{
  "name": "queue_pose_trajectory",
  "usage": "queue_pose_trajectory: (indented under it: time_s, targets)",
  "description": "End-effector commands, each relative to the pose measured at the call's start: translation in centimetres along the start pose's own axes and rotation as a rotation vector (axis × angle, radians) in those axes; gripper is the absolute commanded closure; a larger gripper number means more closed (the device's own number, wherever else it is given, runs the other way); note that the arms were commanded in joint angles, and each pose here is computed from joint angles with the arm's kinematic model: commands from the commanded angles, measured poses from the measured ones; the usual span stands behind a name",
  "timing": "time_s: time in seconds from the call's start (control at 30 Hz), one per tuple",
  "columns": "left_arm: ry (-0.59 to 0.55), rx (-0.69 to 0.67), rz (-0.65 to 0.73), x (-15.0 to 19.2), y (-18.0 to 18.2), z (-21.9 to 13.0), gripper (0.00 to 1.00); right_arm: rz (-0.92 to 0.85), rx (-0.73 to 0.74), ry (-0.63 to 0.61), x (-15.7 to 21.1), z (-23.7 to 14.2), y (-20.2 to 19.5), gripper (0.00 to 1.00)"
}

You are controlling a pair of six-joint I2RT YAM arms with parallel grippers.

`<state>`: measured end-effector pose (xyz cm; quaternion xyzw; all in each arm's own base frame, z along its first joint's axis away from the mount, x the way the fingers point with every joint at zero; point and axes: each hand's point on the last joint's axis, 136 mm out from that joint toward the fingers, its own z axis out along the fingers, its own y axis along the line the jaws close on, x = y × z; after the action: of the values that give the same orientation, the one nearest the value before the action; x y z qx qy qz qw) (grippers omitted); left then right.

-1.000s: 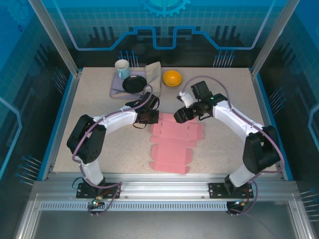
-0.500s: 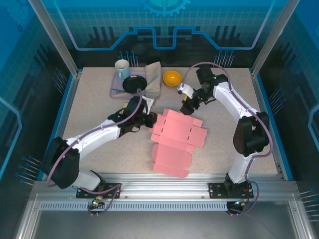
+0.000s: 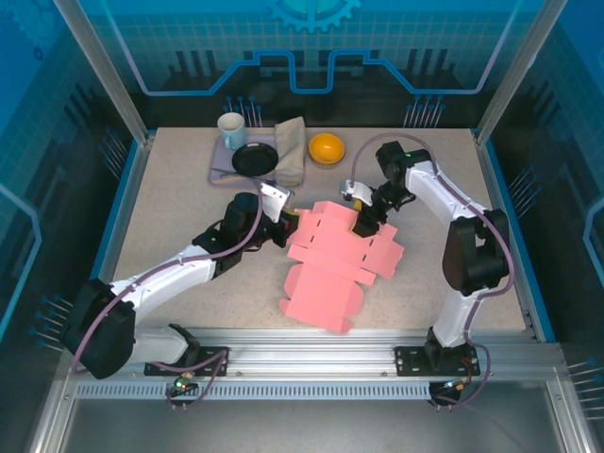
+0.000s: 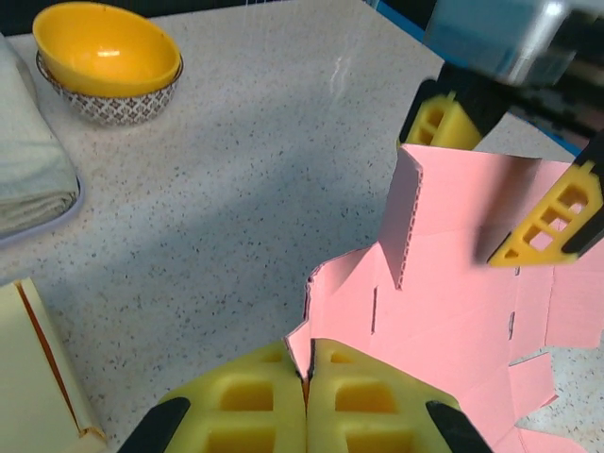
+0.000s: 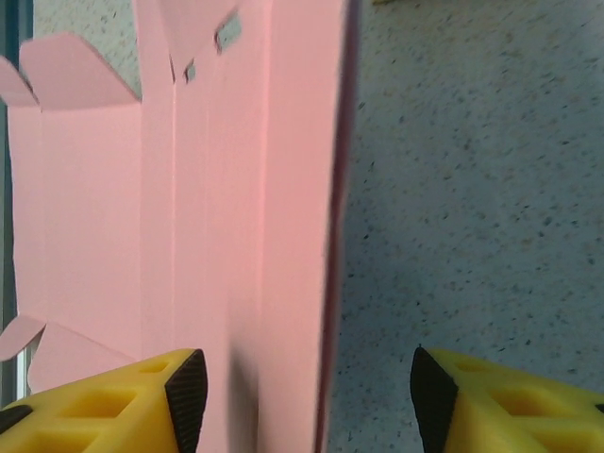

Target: Fold the paper box

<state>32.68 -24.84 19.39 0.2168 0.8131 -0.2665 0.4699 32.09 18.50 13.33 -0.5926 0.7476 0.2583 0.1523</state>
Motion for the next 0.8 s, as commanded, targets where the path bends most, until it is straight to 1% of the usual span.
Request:
queue_pose_trajectory:
  time_s: [0.0, 0.2, 0.23, 0.3, 0.37, 0.47, 0.77]
  targets:
    - [-0.048, -0.007, 0.062, -1.0, -0.4, -0.6, 1.00, -0.047, 0.027, 0.009, 0.2, -1.5, 1.1, 0.40]
    - [-0.026, -0.042, 0.099, -0.5, -0.3, -0.4, 1.00, -0.098, 0.092, -0.011, 0.0, -3.3, 1.9, 0.43]
    - [-0.026, -0.043, 0.102, -0.5, -0.3, -0.4, 1.00, -0.105, 0.105, -0.016, -0.1, -3.6, 2.0, 0.47]
    - [-0.030, -0.041, 0.108, -0.5, -0.5, -0.4, 1.00, -0.126, 0.127, -0.027, -0.3, -4.0, 2.1, 0.59]
    - [-0.043, -0.035, 0.108, -0.7, -0.7, -0.5, 1.00, -0.150, 0.129, -0.032, -0.3, -4.1, 2.5, 0.67]
    - [-0.052, -0.036, 0.110, -0.7, -0.7, -0.8, 1.00, -0.156, 0.143, -0.005, 0.2, -3.9, 2.6, 0.69]
    - [-0.089, -0.060, 0.116, -1.5, -0.5, -1.5, 1.00, -0.139, 0.153, 0.054, 1.6, -3.4, 2.6, 0.71]
